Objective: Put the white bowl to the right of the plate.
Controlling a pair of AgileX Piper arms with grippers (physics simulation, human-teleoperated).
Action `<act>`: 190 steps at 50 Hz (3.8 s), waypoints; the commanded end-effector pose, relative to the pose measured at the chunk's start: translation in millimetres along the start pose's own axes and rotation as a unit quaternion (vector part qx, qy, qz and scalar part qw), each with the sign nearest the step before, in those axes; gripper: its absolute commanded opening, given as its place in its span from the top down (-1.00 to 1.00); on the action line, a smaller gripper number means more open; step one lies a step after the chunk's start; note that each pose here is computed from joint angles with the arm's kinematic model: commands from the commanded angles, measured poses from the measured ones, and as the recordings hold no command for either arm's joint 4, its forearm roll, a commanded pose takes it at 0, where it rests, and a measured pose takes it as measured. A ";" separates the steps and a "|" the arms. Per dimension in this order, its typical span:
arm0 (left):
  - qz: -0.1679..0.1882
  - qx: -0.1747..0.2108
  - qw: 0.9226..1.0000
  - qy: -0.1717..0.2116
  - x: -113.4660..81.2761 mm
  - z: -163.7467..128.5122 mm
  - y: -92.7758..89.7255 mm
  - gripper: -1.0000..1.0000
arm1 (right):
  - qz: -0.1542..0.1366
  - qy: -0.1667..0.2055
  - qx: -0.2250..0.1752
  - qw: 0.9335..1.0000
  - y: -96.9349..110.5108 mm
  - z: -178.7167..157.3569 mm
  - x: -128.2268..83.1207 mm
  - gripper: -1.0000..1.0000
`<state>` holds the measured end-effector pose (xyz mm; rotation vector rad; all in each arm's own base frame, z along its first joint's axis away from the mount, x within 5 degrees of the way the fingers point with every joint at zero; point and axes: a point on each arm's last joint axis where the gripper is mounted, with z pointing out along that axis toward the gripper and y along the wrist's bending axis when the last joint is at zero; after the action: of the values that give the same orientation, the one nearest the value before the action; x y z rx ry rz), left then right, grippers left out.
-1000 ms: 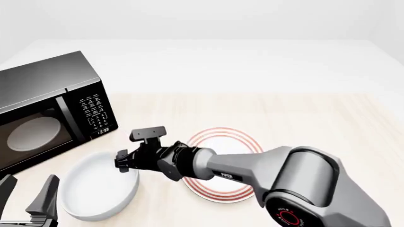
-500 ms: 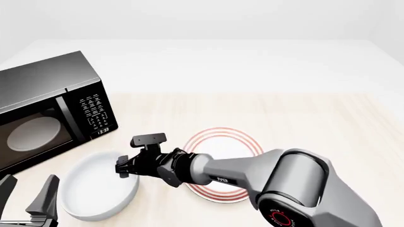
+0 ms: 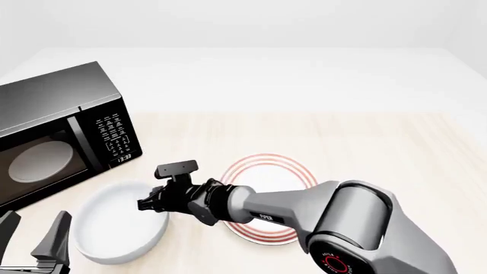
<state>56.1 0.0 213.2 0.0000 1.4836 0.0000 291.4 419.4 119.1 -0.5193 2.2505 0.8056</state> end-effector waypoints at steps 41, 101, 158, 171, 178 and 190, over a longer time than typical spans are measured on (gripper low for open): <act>0.000 0.000 1.000 0.000 0.0 0.0 0.0 -1.00 | -0.001 -0.095 0.111 0.989 -97.5 -178.2 -101.5 1.00; 0.000 0.000 1.000 0.000 0.0 0.0 0.0 -1.00 | 0.182 -0.242 0.332 0.893 -218.1 -383.9 38.6 1.00; 0.000 0.000 1.000 0.000 0.0 0.0 0.0 -1.00 | 0.283 -0.293 0.449 0.796 -267.7 -413.7 107.8 1.00; 0.000 0.000 1.000 0.000 0.0 0.0 0.0 -1.00 | 0.288 -0.289 0.451 0.794 -280.2 -408.5 105.8 1.00; 0.000 0.000 1.000 0.000 0.0 0.0 0.0 -1.00 | 0.291 -0.287 0.450 0.794 -283.4 -405.0 108.3 1.00; 0.000 0.000 1.000 0.000 0.0 0.0 0.0 -1.00 | 0.304 -0.281 0.450 0.791 -289.4 -396.5 121.5 1.00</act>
<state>56.1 0.0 213.2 0.0000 1.4836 0.0000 183.2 -72.0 155.4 0.7929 1.9097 0.0323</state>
